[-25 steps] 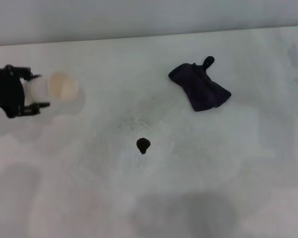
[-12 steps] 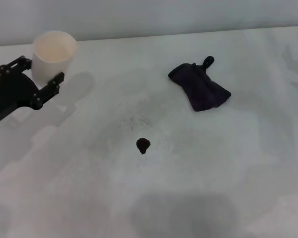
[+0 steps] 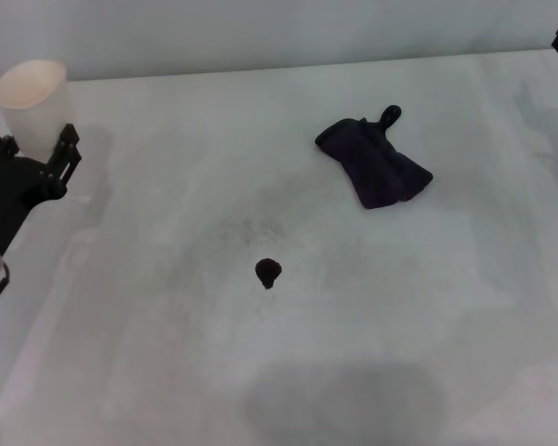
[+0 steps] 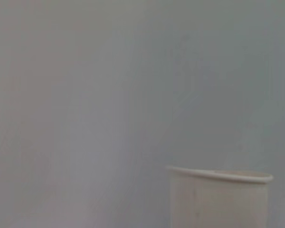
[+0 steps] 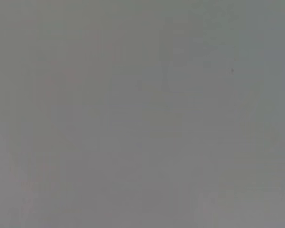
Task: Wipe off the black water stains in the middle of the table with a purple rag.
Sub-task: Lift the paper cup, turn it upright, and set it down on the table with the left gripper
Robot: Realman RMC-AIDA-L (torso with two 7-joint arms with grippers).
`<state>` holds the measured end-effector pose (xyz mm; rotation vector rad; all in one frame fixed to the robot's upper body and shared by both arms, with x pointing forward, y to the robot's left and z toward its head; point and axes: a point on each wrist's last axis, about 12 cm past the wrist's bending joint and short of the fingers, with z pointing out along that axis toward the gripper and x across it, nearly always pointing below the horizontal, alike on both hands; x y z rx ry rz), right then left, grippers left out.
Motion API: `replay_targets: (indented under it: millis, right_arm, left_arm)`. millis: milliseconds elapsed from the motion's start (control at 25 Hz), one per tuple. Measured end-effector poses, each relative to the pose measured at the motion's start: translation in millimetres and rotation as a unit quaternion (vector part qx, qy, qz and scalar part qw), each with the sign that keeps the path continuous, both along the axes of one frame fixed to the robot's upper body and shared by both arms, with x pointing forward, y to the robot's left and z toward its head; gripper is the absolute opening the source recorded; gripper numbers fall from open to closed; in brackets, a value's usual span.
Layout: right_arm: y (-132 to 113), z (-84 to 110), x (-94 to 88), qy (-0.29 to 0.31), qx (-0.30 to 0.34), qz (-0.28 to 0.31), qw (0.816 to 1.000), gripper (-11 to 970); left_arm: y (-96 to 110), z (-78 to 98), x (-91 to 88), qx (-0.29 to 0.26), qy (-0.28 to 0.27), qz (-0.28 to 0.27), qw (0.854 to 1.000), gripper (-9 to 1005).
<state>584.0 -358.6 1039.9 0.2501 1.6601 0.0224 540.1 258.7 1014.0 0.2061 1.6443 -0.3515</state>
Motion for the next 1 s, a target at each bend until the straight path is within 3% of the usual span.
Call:
replay_targets:
  millis: [440,760,1000]
  right_arm:
    - [5,-3.6,-1.5,0.006,0.006,0.005,1.0,827]
    - [7,-5.0,-1.8,0.008,0.009,0.007,1.0,828]
    - [11,-3.1,1.6,0.006,0.008,0.013,1.0,828]
  left_arm:
    - [-20,-13.3,6.7,-0.006,0.077,0.008,0.997,593]
    - [-26,-19.2,0.0,0.038,0.077,-0.009,0.996,590]
    - [-24,-22.8,-3.9,0.042,0.085,-0.006,0.996,592]
